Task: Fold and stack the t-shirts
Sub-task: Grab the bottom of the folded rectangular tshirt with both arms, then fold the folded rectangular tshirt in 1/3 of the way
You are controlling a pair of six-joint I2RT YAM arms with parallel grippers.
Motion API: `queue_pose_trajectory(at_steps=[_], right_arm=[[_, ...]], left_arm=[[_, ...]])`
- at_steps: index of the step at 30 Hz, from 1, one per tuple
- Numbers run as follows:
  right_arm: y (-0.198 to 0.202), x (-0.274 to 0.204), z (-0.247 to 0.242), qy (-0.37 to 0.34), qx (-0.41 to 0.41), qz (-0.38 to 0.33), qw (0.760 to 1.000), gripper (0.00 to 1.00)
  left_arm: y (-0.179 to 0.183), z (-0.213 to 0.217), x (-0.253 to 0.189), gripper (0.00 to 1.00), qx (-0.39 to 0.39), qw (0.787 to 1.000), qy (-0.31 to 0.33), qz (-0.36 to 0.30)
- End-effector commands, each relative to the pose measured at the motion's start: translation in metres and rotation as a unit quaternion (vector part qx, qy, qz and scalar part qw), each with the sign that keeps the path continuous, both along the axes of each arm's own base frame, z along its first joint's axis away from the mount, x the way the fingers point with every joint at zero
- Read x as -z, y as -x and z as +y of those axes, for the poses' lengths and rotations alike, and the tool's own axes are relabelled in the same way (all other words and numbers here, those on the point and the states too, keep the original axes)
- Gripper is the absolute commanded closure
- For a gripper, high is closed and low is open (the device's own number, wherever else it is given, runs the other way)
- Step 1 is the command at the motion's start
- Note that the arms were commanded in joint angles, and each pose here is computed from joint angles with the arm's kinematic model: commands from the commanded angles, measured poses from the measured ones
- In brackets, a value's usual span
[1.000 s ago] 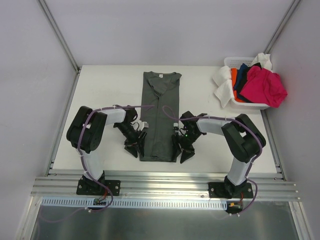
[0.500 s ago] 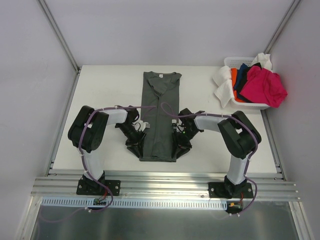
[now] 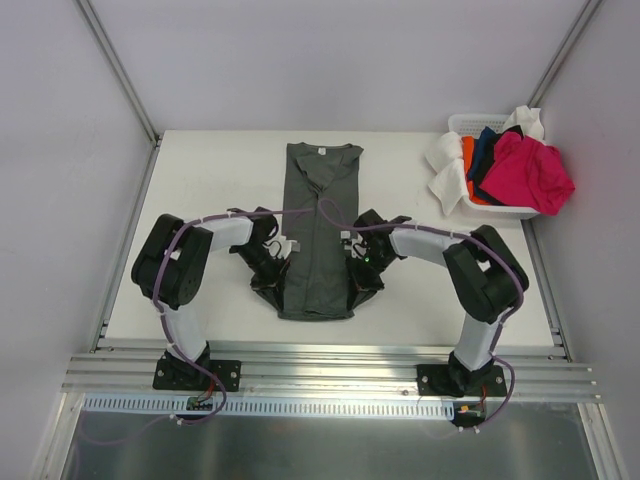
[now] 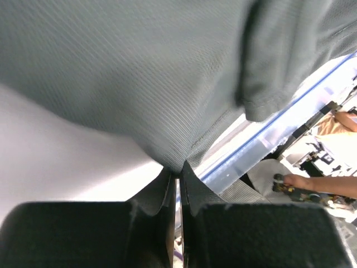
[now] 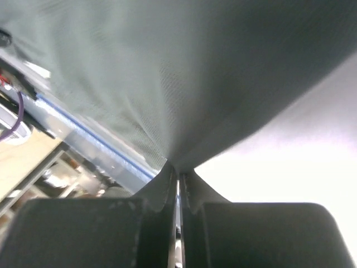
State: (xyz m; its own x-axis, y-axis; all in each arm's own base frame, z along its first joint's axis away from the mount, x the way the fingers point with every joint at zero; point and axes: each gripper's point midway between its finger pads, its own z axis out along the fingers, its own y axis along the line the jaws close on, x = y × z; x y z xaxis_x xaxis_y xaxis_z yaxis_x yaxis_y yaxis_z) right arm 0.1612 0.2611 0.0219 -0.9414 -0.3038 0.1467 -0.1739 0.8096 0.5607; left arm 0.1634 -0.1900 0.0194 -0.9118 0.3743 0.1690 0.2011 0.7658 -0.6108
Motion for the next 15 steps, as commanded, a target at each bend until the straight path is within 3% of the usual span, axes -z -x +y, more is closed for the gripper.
queue_pose_trajectory(at_steps=[1,7,15], right_arm=[[-0.022,-0.051,0.004,-0.029,-0.032,-0.096,0.995,0.99],[-0.051,-0.094,0.001,-0.046,-0.059,-0.174,0.982,0.99],[-0.105,-0.103,-0.003,-0.041,-0.028,-0.228,0.972,0.99]], left_arm=[[-0.02,-0.009,-0.037,1.0,0.015,0.997,0.03,-0.07],[-0.049,-0.015,-0.065,1.0,0.027,0.991,0.033,-0.123],[-0.115,-0.014,-0.091,1.0,0.012,0.98,0.025,-0.199]])
